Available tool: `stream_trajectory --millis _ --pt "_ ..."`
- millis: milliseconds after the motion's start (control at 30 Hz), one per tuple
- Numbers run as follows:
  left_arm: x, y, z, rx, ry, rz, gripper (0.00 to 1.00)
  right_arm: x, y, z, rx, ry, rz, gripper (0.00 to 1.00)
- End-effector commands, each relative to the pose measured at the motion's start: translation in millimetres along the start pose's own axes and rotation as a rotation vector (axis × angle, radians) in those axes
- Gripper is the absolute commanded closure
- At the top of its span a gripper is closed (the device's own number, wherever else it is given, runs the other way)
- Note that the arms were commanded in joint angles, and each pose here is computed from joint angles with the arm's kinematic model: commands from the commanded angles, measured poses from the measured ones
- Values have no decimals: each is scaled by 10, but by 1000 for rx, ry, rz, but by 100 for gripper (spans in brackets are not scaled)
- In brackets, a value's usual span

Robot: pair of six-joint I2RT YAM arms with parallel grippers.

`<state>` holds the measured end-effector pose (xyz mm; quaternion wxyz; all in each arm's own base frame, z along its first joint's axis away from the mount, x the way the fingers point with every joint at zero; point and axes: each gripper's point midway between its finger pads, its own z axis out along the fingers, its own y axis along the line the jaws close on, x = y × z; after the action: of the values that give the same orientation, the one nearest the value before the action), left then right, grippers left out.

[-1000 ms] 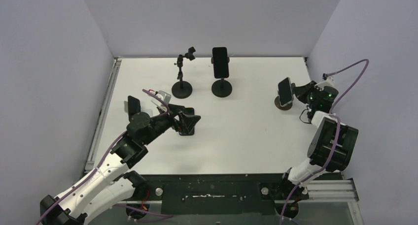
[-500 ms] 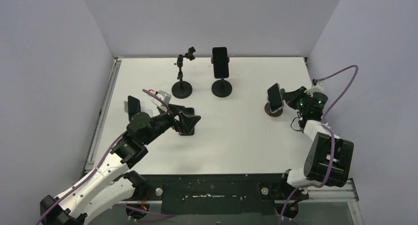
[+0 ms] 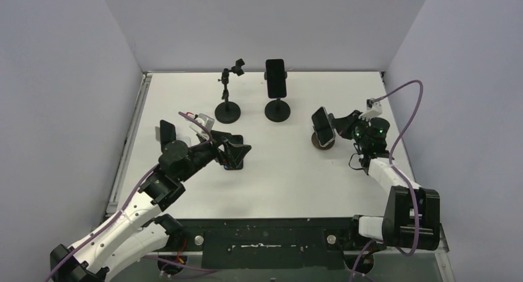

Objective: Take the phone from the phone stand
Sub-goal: Pick up the phone stand with the phone at the center of the board, then place the phone stand with the phone at the center of the board.

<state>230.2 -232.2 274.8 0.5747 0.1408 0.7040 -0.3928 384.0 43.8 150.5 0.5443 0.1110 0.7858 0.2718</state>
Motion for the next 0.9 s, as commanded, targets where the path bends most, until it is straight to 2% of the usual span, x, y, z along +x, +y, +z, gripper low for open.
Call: stream_trajectory --millis 0,433,867 --pt "-76 -38 15 19 -28 22 3 -224 445 -79 -113 -103 -84 100" --pt "39 74 90 -15 9 31 3 330 1035 -226 -280 13 -216 100" --pt "208 152 171 -26 59 37 3 676 1301 -305 -444 62 -212 100"
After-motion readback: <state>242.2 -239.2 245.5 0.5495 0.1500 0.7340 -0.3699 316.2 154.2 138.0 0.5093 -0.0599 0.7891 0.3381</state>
